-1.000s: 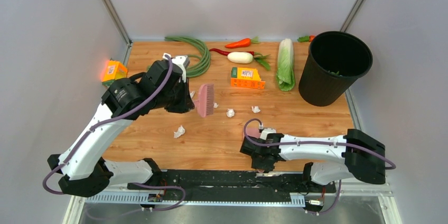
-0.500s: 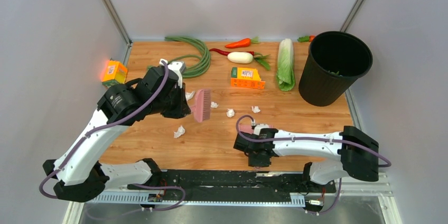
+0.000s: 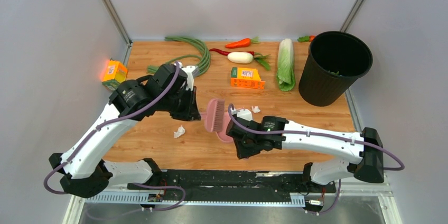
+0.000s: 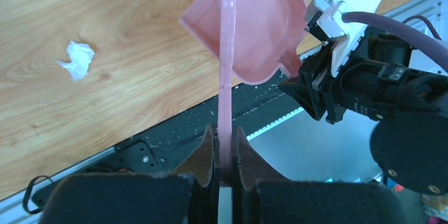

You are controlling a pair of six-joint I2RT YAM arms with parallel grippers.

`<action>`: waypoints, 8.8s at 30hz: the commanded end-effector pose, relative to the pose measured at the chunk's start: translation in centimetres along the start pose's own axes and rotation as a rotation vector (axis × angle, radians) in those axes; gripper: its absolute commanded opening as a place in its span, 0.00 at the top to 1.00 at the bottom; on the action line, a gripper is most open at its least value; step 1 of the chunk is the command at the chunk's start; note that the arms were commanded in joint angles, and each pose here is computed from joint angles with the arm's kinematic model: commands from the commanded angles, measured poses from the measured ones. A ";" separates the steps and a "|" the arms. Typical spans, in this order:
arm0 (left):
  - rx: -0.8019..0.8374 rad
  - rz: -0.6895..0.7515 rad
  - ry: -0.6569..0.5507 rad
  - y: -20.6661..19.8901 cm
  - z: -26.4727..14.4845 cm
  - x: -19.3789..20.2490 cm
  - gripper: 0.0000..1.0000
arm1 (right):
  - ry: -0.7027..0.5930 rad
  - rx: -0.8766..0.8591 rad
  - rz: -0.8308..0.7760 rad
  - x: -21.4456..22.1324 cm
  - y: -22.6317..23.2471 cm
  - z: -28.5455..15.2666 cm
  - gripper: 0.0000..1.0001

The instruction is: Sweep away the paper scraps from the table

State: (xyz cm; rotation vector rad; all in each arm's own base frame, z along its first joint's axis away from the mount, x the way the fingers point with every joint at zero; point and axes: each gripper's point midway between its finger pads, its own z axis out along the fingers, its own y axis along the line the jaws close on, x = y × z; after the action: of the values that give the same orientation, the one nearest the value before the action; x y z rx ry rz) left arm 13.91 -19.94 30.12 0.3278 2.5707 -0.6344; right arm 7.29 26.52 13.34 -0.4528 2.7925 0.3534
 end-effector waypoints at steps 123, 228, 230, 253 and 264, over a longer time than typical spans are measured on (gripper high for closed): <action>-0.290 0.098 0.355 13.4 8.3 7.8 1.00 | -0.077 -0.233 -0.705 -6.3 7.1 12.9 1.00; -0.074 -0.399 -0.468 6.8 -5.0 -2.4 1.00 | -0.562 0.115 0.060 -32.8 -11.6 -10.6 1.00; -0.056 -0.426 -0.408 6.5 -3.5 -1.5 1.00 | -0.577 0.131 0.090 -33.4 -13.1 -11.4 1.00; 0.190 -0.360 -0.316 2.3 0.9 -1.4 1.00 | -0.775 0.064 0.449 -36.2 -24.3 -18.7 1.00; 0.221 -0.308 -0.137 0.4 3.0 -1.1 1.00 | -0.949 -0.088 0.612 -35.4 -26.8 -23.0 1.00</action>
State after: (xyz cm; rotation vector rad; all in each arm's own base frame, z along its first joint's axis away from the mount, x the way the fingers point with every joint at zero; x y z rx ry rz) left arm 15.73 -20.38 26.99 -0.1278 2.4108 -1.0291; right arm 43.42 5.13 35.42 0.4436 2.1046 0.4684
